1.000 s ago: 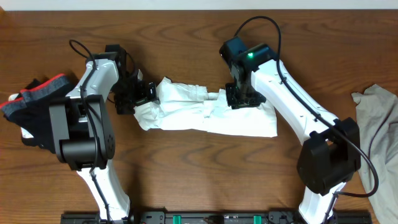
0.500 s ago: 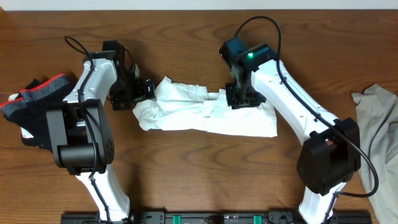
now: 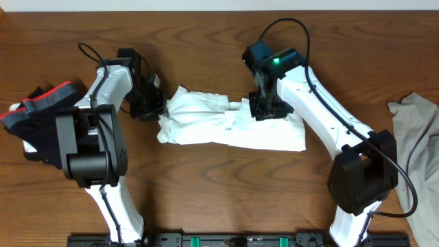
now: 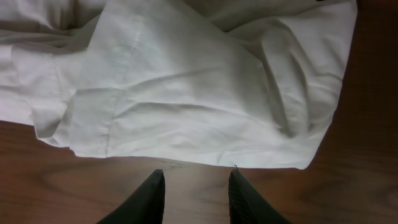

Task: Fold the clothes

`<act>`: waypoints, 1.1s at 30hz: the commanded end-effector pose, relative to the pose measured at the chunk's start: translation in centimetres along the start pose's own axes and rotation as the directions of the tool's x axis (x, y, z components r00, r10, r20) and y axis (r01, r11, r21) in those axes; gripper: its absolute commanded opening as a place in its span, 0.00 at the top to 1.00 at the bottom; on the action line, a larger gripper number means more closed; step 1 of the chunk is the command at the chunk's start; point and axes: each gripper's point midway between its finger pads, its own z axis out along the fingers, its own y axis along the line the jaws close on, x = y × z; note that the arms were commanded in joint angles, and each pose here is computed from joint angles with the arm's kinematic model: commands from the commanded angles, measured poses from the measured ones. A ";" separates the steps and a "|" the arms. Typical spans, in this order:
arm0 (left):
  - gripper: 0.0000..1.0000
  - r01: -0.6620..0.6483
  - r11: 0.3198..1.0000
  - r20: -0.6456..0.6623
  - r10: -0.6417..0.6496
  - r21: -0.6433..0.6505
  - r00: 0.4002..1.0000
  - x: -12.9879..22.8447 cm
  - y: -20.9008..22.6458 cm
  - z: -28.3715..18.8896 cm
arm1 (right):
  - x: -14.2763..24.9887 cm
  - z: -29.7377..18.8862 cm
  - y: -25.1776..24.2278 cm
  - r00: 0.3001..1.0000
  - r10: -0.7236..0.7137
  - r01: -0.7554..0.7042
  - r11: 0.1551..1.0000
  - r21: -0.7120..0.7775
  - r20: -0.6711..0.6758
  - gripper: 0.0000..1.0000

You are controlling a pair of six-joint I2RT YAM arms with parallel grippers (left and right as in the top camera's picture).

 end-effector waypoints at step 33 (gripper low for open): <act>0.94 -0.202 0.966 0.457 0.107 0.164 0.883 4.0 -7.0 -19.7 | -1.6 -1.1 -17.2 0.939 0.345 -0.342 0.936 0.085 -0.015 0.69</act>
